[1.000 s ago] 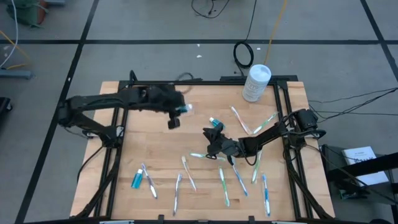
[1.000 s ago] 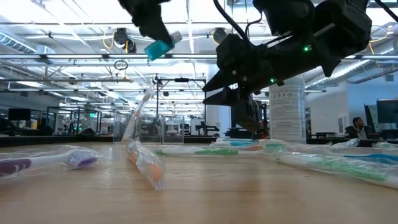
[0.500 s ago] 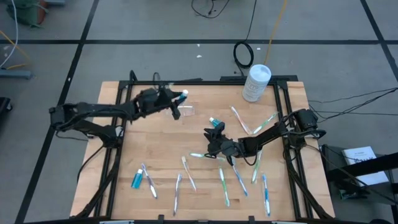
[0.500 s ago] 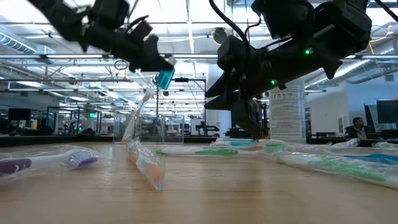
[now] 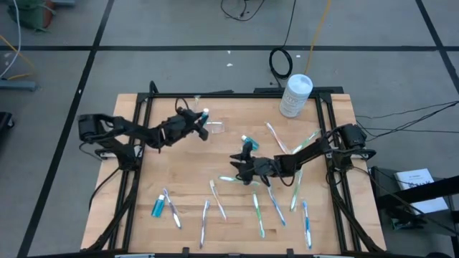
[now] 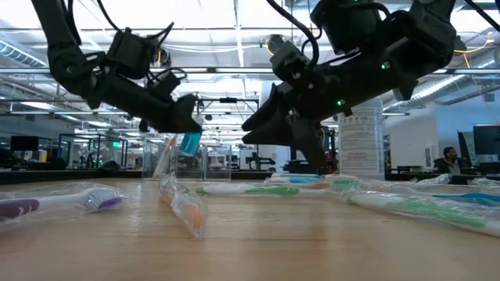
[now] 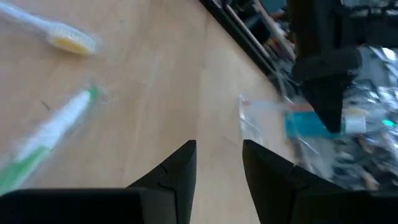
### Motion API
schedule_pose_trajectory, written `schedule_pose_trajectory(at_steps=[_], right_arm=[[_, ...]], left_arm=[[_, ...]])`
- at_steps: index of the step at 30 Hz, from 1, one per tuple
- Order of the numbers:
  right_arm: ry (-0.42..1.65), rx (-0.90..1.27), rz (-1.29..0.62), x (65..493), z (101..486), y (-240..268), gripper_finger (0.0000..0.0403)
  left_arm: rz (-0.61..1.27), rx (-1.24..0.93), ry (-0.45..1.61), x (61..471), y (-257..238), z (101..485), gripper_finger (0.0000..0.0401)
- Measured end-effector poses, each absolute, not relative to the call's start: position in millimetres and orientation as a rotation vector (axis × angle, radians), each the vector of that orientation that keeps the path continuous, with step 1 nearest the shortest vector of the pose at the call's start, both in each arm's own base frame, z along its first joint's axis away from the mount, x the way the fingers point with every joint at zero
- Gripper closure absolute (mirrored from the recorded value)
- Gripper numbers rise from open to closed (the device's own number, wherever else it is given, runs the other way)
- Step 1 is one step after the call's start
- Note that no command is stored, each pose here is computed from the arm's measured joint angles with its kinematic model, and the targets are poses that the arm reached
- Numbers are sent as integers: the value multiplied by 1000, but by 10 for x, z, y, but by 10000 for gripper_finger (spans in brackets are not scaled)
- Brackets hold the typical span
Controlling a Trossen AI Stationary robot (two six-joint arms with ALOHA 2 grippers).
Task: Pick & Place toothbrushing station
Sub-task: Put the blue mouthwash into the transparent organizer
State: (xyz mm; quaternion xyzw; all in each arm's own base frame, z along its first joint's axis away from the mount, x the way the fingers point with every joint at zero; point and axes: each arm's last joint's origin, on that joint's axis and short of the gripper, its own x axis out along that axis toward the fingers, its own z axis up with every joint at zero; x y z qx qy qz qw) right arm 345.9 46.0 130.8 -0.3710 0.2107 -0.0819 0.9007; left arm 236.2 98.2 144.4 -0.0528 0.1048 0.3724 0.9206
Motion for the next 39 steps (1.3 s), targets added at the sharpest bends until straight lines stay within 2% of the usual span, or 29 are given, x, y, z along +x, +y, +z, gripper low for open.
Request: schedule_pose_trajectory(at_steps=[5,12,16,26,39], right_arm=[[425,-673,-187,3473,1311,375,277],[421,-576,-231,3482,1311,283,277],[421,-574,-229,3482,1310,286,277],[424,-575,-229,3481,1307,286,277],[424,-576,-227,3480,1307,293,277]], left_arm=[[847,-109,250,2382,966,1336,299],[856,-129,255,2384,973,1301,299],[848,-122,260,2385,972,1300,291],[851,-147,254,2384,971,1296,232],[848,-146,226,2376,968,1369,229]])
